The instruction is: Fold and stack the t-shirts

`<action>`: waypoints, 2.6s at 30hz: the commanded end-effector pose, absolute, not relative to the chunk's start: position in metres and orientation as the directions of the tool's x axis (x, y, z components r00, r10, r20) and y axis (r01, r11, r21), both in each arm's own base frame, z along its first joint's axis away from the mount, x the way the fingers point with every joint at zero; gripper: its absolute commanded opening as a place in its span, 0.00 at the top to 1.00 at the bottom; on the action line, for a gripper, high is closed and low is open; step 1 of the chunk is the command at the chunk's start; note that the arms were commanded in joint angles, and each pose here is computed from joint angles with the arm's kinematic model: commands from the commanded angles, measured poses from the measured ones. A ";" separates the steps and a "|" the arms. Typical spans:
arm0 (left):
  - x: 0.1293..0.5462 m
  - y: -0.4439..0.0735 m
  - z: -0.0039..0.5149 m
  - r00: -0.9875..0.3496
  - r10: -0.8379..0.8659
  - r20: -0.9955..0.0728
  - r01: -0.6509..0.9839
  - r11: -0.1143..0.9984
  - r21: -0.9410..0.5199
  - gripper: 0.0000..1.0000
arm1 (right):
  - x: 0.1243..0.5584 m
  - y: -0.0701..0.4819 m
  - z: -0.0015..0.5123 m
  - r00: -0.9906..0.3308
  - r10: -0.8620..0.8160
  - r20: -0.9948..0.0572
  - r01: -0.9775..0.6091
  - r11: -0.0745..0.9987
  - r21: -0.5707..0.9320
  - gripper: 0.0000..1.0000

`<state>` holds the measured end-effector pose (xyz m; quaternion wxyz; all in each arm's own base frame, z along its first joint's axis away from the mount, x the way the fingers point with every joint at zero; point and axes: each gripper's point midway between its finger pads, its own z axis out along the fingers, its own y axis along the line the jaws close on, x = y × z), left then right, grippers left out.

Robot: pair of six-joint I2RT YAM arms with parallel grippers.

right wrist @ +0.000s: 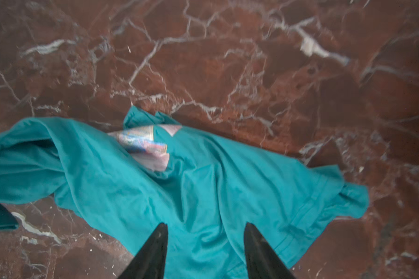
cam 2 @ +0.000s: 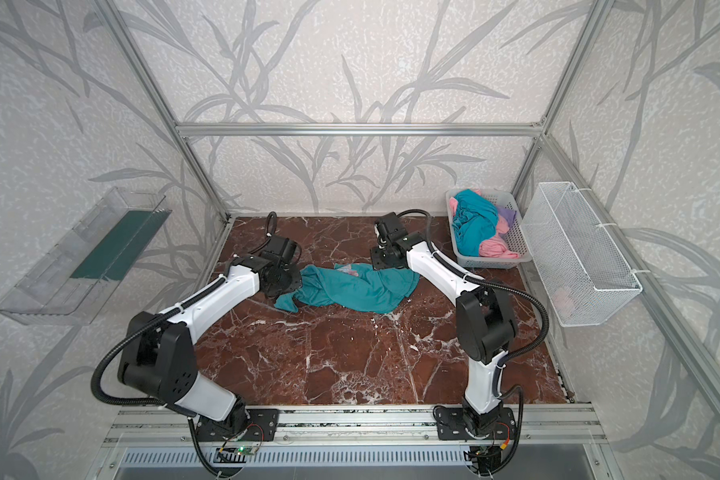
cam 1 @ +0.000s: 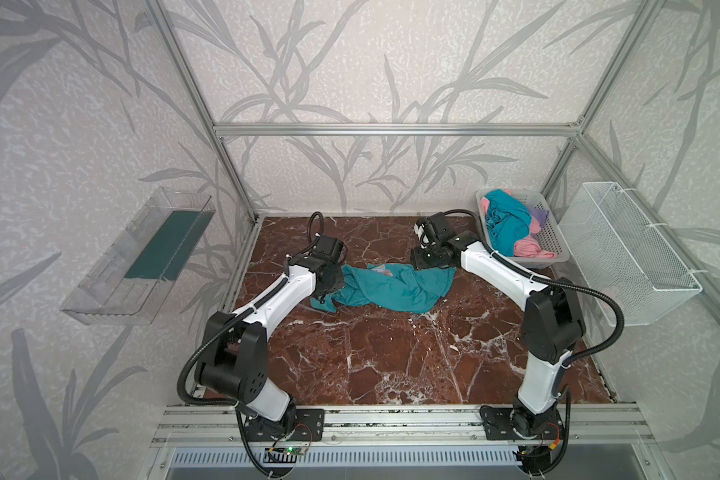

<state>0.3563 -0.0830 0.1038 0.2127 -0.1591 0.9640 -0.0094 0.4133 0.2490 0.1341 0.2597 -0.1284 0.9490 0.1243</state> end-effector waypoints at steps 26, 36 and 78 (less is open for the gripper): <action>0.354 -0.058 0.103 -0.821 -0.383 -0.422 -0.406 0.913 -0.040 0.96 | 0.338 0.341 0.029 -0.781 -0.480 -0.399 -0.559 0.822 0.107 0.77; 0.337 -0.037 0.131 -0.798 -0.378 -0.470 -0.441 0.897 0.027 0.96 | 0.373 0.288 0.170 -0.826 -0.235 -0.512 -0.436 0.842 0.317 1.00; 0.357 -0.038 0.111 -0.820 -0.366 -0.439 -0.444 0.892 0.088 0.54 | 0.357 0.250 0.081 -0.946 -0.188 -0.265 -0.259 0.929 0.265 0.81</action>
